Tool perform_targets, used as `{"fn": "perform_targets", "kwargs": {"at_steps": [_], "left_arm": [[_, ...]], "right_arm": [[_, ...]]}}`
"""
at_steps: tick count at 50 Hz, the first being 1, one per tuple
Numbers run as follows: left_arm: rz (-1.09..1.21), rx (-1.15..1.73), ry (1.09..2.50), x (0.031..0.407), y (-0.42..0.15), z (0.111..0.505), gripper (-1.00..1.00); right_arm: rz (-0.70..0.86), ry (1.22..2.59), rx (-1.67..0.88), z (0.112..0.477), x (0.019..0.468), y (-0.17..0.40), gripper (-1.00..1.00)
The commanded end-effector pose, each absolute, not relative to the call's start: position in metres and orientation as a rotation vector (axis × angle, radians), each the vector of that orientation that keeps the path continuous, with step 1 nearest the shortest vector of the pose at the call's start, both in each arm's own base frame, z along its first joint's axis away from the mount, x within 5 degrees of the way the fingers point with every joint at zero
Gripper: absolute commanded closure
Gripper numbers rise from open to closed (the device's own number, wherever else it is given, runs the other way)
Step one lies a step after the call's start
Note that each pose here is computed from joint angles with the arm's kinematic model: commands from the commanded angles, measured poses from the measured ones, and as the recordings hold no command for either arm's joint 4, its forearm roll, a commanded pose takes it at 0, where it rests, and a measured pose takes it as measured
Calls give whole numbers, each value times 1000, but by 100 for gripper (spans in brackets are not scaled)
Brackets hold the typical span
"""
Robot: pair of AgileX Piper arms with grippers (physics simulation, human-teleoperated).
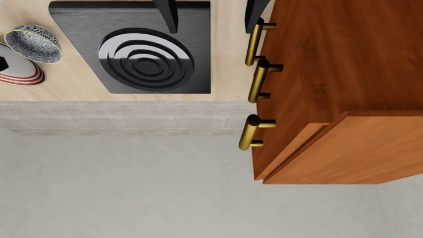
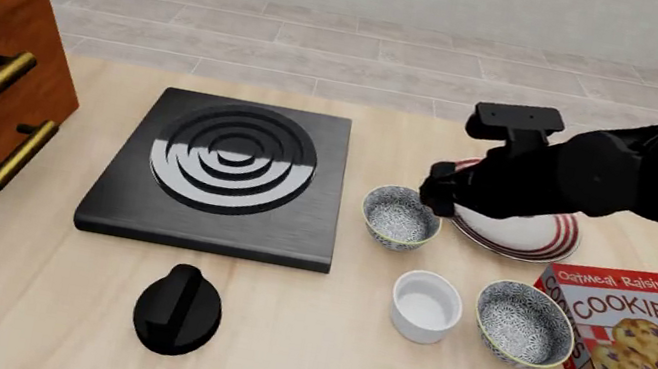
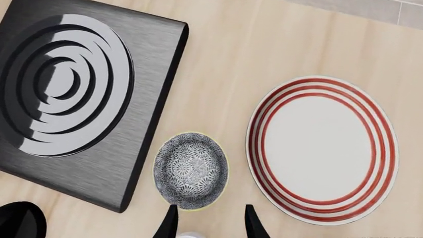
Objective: Pick the akita bowl from table center and place it on the plate.
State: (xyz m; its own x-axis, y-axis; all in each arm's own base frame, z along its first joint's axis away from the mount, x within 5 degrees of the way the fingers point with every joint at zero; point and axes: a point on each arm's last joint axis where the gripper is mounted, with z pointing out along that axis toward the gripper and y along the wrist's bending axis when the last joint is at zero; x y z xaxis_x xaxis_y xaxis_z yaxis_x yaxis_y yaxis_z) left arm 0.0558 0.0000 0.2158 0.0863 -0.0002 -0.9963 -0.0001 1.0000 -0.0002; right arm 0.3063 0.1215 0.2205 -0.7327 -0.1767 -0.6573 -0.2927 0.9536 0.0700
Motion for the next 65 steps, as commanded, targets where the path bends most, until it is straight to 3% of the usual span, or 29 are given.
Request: {"fn": "perform_targets", "kwargs": {"at_steps": [1,14,40,65], "left_arm": [[0,0,1485,56,0,216,-100],[0,0,1484,56,0,216,-100],[0,0,1484,56,0,216,-100],[0,0,1484,56,0,216,-100]], "right_arm": [[234,2452,-289,212,310,126,-100],[238,2492,-276,187,311,130,-100],[274,2501,-167,181,325,135,-100],[263,2544,-126,145,331,132,-100]]}}
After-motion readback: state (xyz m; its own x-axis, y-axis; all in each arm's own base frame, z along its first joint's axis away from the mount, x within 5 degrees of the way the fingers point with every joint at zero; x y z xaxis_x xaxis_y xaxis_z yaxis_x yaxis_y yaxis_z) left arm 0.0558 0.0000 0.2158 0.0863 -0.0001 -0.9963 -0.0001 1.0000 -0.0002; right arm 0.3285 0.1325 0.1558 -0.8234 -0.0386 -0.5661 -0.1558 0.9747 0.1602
